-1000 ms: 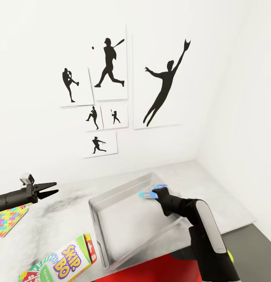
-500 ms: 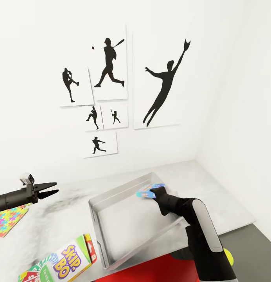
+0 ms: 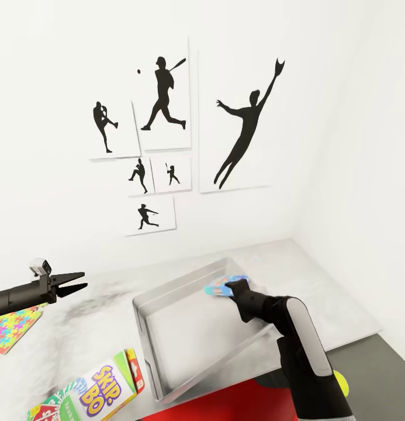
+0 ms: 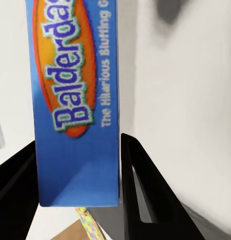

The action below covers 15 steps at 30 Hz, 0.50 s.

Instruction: Put all the toys in the child's room - the three board games (two on the bed and one on the table), the two jigsaw puzzles on the table, and the tennis ball on the table - inside the toy box on the table in the child's room.

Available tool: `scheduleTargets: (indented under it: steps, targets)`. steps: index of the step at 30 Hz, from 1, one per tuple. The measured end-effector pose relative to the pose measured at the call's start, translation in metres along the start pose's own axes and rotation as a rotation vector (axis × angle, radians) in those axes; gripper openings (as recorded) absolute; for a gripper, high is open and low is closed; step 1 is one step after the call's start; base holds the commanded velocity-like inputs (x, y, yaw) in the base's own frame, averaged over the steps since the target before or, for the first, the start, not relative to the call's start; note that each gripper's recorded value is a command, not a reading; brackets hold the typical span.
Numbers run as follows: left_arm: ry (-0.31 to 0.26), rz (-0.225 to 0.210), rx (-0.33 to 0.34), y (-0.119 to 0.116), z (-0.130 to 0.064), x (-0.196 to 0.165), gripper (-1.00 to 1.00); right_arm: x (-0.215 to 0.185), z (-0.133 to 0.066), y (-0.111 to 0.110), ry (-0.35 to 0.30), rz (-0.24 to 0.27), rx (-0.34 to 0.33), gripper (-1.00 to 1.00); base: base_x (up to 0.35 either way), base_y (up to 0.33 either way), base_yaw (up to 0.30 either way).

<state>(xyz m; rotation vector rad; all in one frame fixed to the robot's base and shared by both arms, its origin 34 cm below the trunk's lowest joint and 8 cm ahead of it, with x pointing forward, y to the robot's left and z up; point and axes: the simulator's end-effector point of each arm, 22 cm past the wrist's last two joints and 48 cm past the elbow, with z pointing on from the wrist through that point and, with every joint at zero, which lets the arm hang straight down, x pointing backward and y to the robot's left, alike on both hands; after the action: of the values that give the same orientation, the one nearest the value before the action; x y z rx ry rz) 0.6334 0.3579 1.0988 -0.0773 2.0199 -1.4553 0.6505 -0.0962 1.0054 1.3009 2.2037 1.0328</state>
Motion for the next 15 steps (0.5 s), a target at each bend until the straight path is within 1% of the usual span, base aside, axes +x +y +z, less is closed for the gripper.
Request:
scheduleTargets:
  steps: [8,15]
  targets:
    - [0.0,0.0,0.0,0.0,0.0,0.0,1.0,-0.005,0.009,-0.008,-0.005,0.016,0.032,-1.0,0.0,0.0,0.0]
    - [0.0,0.0,0.0,0.0,0.0,0.0,1.0,-0.007,0.012,-0.013,-0.006,0.023,0.046,-1.0,0.0,0.0,0.0]
